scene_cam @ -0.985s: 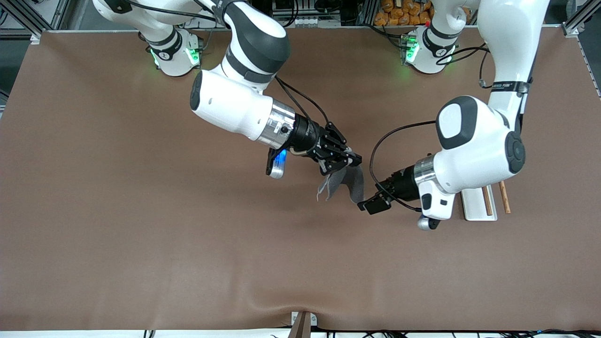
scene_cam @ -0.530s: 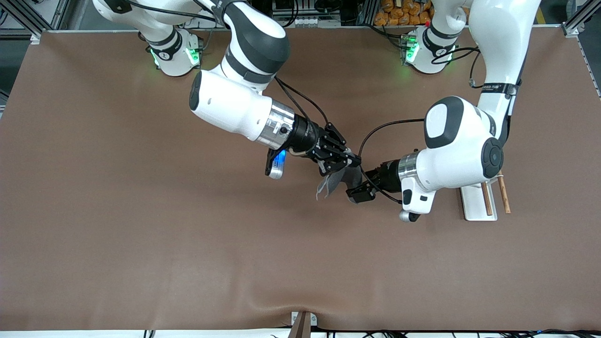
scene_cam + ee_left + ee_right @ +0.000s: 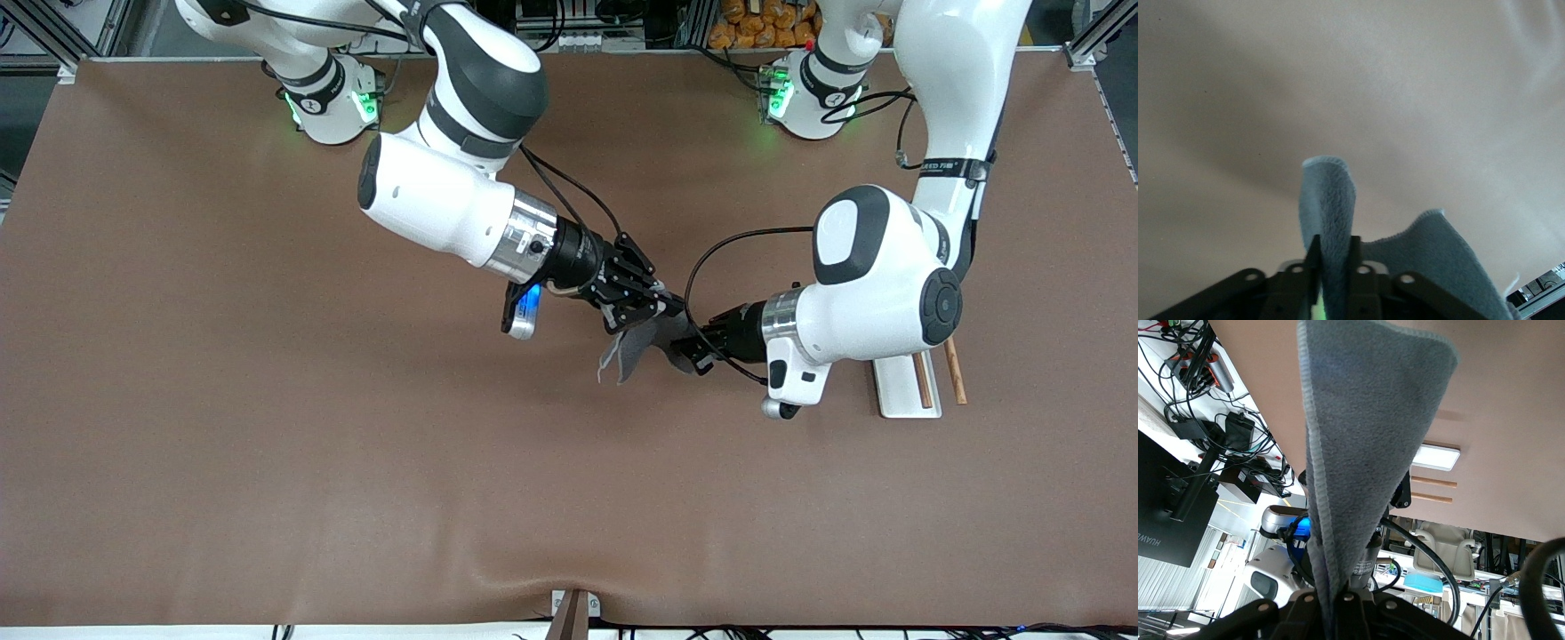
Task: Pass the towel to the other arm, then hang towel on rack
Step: 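Open the right gripper while the left gripper pulls the towel away, then carry the towel to the rack with the left gripper while the right gripper retracts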
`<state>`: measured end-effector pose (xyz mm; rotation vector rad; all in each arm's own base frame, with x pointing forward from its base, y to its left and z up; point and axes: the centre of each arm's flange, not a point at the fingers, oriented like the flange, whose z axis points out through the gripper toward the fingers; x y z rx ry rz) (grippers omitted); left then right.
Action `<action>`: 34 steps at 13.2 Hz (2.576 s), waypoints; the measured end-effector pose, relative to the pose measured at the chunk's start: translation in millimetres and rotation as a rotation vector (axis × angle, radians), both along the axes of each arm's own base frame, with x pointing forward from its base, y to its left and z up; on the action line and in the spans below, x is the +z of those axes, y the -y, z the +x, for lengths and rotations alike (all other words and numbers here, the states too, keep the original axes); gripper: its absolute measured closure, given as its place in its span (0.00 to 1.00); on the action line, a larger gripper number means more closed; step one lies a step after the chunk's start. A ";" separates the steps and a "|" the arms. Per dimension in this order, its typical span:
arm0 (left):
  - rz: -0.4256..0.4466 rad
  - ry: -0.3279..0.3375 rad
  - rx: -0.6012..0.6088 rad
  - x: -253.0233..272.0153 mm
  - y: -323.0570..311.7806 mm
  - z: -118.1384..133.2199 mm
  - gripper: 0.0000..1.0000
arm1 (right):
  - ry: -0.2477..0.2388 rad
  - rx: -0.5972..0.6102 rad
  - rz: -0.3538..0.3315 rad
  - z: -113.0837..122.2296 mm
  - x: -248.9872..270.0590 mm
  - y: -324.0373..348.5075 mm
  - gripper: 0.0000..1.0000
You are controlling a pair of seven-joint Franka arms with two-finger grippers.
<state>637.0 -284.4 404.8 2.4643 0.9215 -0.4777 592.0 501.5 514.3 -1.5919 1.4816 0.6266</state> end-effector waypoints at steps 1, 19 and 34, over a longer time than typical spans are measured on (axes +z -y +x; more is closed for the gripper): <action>0.000 0.001 0.001 0.7 -0.2 0.4 0.98 | 0.000 0.000 0.000 0.0 0.0 0.0 0.96; 0.555 -0.222 -0.422 -9.1 -253.7 -11.9 0.98 | 0.357 0.552 -0.583 69.0 -86.4 139.5 0.00; 0.741 -0.189 -0.727 -54.0 -326.3 13.7 0.98 | 0.593 1.582 -0.917 86.0 6.1 447.0 0.00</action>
